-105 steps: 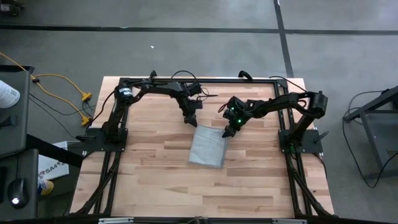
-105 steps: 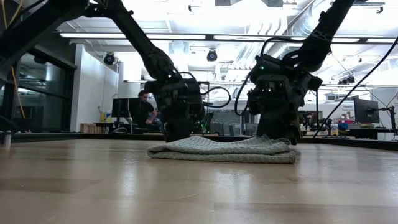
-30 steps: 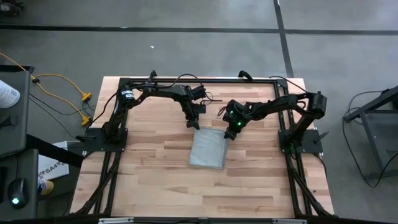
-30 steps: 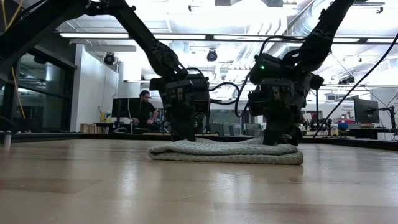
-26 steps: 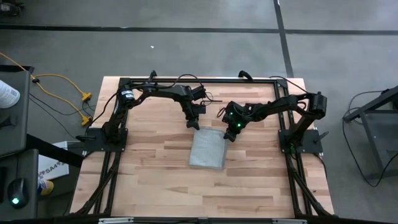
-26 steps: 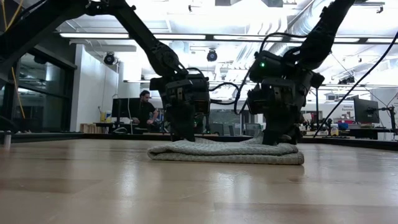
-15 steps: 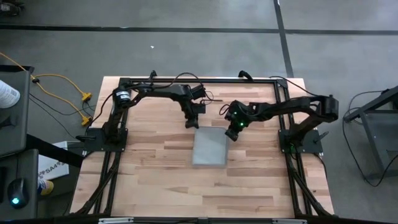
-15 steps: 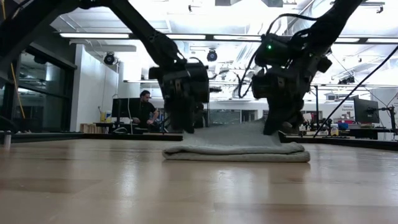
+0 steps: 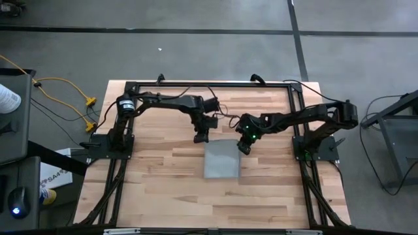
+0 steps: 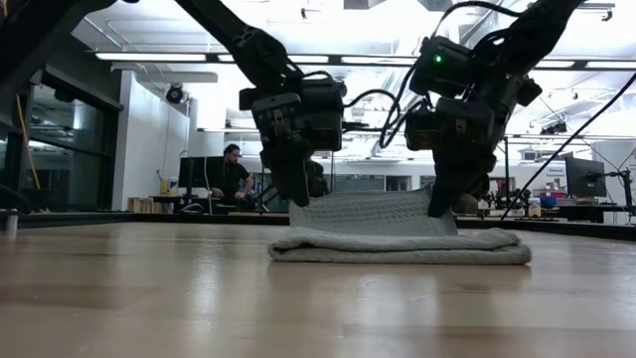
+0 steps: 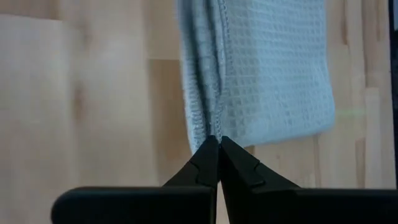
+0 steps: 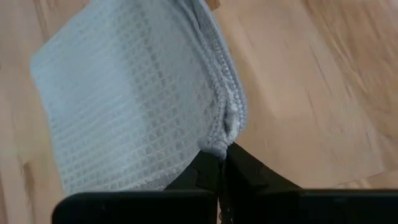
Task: Fold microfiber towels
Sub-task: Fold the gray towel on the table
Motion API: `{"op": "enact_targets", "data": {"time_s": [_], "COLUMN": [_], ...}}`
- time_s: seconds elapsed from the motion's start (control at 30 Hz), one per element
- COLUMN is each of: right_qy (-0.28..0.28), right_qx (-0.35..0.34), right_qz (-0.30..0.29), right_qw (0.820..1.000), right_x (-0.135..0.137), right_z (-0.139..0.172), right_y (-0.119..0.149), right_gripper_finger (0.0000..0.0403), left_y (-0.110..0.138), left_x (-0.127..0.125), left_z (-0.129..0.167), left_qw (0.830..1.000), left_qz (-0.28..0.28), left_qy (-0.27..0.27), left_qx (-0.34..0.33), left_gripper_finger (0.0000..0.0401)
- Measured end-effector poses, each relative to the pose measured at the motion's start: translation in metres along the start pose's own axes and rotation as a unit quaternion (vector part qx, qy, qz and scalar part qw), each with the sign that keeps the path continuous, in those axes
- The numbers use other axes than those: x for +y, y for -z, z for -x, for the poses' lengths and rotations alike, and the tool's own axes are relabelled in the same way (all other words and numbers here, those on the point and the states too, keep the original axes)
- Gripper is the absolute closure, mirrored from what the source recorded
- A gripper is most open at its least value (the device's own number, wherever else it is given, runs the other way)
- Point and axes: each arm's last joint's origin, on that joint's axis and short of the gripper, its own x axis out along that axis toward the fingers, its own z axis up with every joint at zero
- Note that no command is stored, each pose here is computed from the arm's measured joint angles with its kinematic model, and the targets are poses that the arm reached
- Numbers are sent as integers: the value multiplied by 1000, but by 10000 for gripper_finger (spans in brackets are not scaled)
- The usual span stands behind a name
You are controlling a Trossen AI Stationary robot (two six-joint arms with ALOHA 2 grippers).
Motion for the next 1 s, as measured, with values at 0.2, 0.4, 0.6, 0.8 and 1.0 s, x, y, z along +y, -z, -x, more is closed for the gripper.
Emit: {"op": "enact_targets", "data": {"time_s": [0.2,0.4,0.6,0.8,1.0], "right_qy": [16,32,48,58,71], "right_qx": [-1,-5,-16,-16,-25], "right_qz": [11,22,35,65,93], "right_qw": [1000,999,998,996,993], "right_x": [12,23,34,49,63], "right_z": [-4,-6,-3,-5,-7], "right_y": [6,11,17,27,37], "right_gripper_finger": [399,399,399,399,399], "left_y": [-2,-4,-7,-11,-13], "left_x": [-15,-23,-35,-59,-86], "left_z": [-10,-6,6,-9,-23], "left_qw": [1000,999,999,994,986], "left_qz": [-5,-16,-26,-67,-101], "left_qy": [-4,-29,-41,-87,-133], "left_qx": [15,16,4,14,17], "left_gripper_finger": [401,401,401,401,401]}}
